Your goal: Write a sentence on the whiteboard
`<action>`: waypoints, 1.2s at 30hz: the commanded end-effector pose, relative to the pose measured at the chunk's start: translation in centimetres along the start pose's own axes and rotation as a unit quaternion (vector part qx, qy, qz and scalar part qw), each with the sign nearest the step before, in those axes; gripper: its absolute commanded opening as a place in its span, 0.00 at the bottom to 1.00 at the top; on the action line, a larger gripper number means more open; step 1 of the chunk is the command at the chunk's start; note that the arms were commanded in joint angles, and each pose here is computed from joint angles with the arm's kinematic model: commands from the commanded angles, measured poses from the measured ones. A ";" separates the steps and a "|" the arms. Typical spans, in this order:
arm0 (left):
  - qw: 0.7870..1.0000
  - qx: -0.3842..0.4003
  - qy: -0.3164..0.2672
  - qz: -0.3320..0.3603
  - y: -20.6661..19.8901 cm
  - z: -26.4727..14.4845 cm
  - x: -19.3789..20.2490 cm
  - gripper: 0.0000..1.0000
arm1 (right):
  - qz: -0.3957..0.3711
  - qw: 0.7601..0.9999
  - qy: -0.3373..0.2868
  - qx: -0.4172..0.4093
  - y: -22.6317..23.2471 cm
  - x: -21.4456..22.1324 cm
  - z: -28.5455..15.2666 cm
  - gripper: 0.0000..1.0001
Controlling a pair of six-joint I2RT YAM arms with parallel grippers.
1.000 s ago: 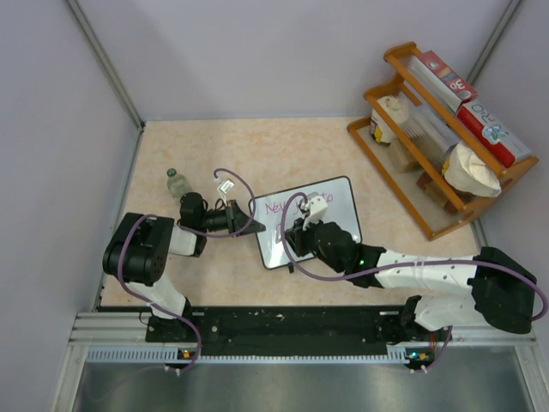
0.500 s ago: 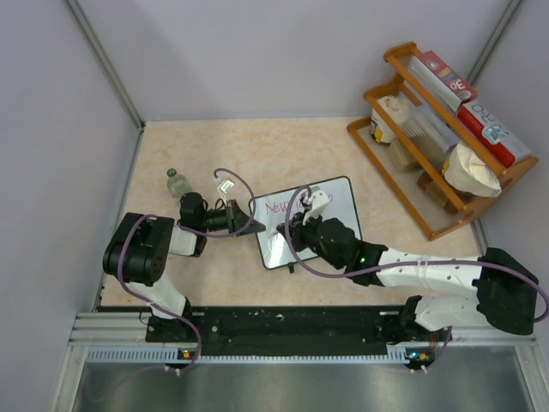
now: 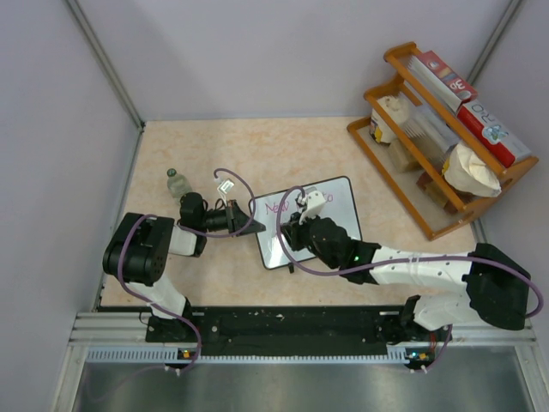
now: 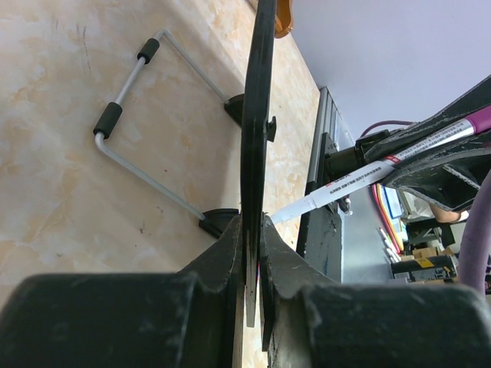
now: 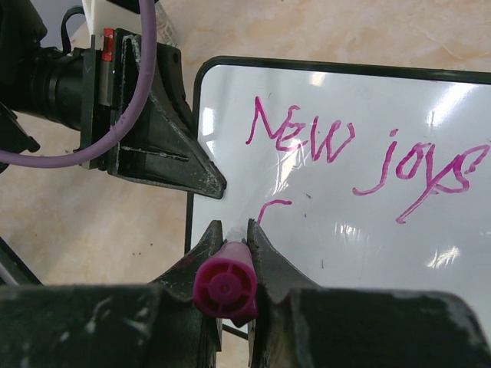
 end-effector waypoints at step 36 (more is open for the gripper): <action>1.000 0.005 -0.002 0.006 0.0 -0.1 0.0 0.00 | 0.024 0.998 -0.065 0.004 -1.4 -4.2 -2.5 0.00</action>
Point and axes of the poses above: each gripper's point midway between its finger pads, its own z axis out along the fingers, its own y axis along the line the jaws close on, x = y × z, the point moved 5 cm from there along -z, back along the fingers, and after that the axes turned 9 degrees about z, right-handed, at the moved point
